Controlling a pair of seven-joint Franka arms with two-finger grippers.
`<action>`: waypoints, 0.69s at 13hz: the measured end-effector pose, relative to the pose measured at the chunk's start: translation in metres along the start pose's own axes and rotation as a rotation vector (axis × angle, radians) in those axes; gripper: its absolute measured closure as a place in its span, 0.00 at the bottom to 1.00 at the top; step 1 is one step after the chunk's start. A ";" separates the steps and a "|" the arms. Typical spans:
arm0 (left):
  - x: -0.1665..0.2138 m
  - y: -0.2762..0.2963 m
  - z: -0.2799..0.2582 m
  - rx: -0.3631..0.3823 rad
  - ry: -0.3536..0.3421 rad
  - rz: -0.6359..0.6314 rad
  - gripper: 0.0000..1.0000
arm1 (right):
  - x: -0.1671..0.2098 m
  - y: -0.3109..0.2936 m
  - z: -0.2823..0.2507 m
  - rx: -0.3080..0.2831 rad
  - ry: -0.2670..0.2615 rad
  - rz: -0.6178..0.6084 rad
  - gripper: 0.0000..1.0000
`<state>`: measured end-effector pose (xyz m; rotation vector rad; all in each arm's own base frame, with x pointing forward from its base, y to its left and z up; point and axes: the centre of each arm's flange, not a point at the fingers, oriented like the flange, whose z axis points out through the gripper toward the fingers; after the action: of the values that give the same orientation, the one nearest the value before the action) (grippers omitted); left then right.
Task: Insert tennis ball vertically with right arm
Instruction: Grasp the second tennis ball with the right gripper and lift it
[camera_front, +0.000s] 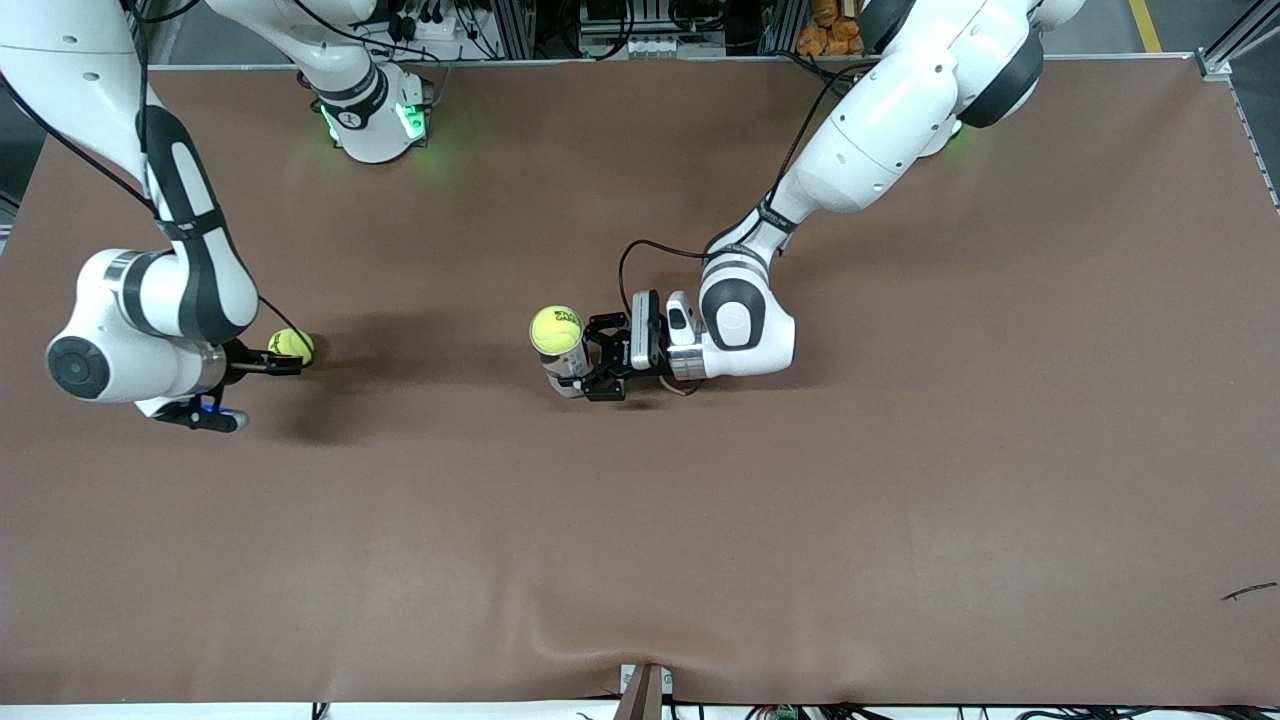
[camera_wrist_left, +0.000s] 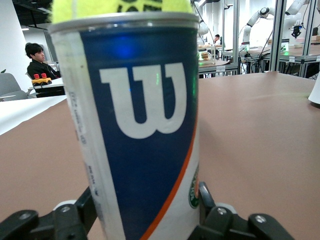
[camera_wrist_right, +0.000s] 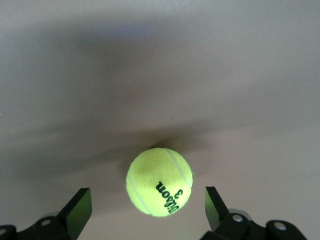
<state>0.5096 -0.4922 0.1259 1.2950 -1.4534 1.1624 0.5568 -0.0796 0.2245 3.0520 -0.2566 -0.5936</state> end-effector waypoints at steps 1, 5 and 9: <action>0.000 0.000 0.000 0.000 0.000 0.002 0.17 | -0.003 0.002 0.007 0.001 -0.011 -0.001 0.00; 0.001 -0.001 0.000 0.001 0.001 0.006 0.15 | -0.009 0.007 0.026 0.004 -0.038 0.002 0.00; 0.001 0.000 0.000 0.000 0.002 0.006 0.15 | -0.004 0.010 0.042 0.004 -0.024 0.005 0.00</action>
<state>0.5100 -0.4927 0.1267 1.2898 -1.4568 1.1676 0.5354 -0.0879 0.1873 3.0492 -0.2670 -0.6300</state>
